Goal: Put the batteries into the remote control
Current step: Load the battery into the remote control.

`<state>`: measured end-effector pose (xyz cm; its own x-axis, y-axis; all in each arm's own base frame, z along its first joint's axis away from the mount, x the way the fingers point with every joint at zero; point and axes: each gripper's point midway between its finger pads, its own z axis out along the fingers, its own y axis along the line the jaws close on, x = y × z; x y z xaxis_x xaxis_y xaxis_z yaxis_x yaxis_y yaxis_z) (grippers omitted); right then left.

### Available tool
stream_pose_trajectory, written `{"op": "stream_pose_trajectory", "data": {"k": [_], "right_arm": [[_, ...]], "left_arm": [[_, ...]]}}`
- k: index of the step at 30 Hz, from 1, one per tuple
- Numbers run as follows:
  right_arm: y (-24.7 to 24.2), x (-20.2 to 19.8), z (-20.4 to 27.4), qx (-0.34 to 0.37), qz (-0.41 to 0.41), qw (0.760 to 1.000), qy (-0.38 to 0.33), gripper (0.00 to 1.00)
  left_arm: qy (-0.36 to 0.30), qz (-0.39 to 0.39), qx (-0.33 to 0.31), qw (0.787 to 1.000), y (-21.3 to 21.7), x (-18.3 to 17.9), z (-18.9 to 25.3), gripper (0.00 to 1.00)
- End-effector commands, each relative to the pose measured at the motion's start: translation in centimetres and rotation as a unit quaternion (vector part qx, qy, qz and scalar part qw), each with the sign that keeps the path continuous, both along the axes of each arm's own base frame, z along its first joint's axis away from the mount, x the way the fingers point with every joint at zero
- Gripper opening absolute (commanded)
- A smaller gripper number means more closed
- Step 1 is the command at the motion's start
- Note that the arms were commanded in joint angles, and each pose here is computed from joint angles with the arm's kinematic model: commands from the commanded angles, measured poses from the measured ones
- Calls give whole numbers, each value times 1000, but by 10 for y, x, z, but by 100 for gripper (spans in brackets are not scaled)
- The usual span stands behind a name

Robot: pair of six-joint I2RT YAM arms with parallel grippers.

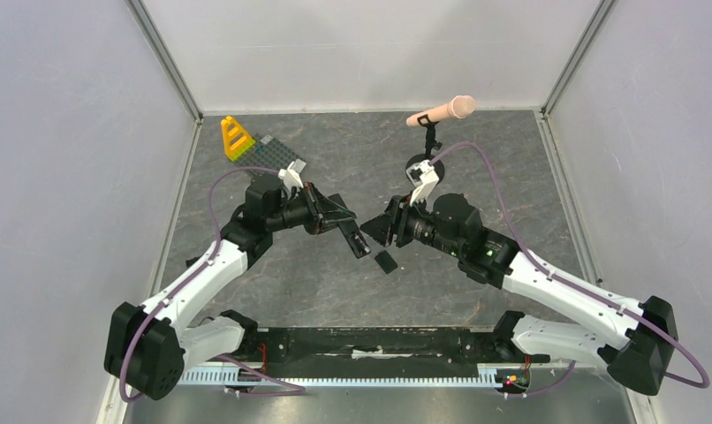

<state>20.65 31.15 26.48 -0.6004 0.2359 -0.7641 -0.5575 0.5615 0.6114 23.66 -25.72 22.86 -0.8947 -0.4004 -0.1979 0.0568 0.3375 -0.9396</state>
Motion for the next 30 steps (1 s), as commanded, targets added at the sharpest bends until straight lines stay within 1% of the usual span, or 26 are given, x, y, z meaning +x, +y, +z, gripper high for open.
{"op": "stream_pose_trajectory", "data": {"k": [1, 5, 8, 17, 22, 27, 30], "right_arm": [[-2, 5, -14, -81, 16, 996, -26, 46], [4, 3, -21, -105, 37, 993, -31, 44], [7, 0, -28, -118, 52, 991, -30, 47], [11, -2, -34, -123, 65, 990, -27, 51], [13, -2, -39, -125, 65, 990, -20, 52], [15, -1, -46, -129, 62, 990, -9, 47], [12, 3, -48, -126, 43, 991, 3, 41]], "left_arm": [[-33, -32, 5, 999, -5, -3, 8, 2], [-26, -34, 6, 999, -7, -1, 4, 2], [-19, -34, 4, 999, -8, 0, 1, 2], [-10, -41, -3, 999, -12, 3, -3, 2], [-9, -41, -6, 999, -12, 3, -4, 2], [-6, -40, -12, 999, -13, 3, -3, 2], [-4, -38, -15, 999, -13, 3, -3, 2]]}}
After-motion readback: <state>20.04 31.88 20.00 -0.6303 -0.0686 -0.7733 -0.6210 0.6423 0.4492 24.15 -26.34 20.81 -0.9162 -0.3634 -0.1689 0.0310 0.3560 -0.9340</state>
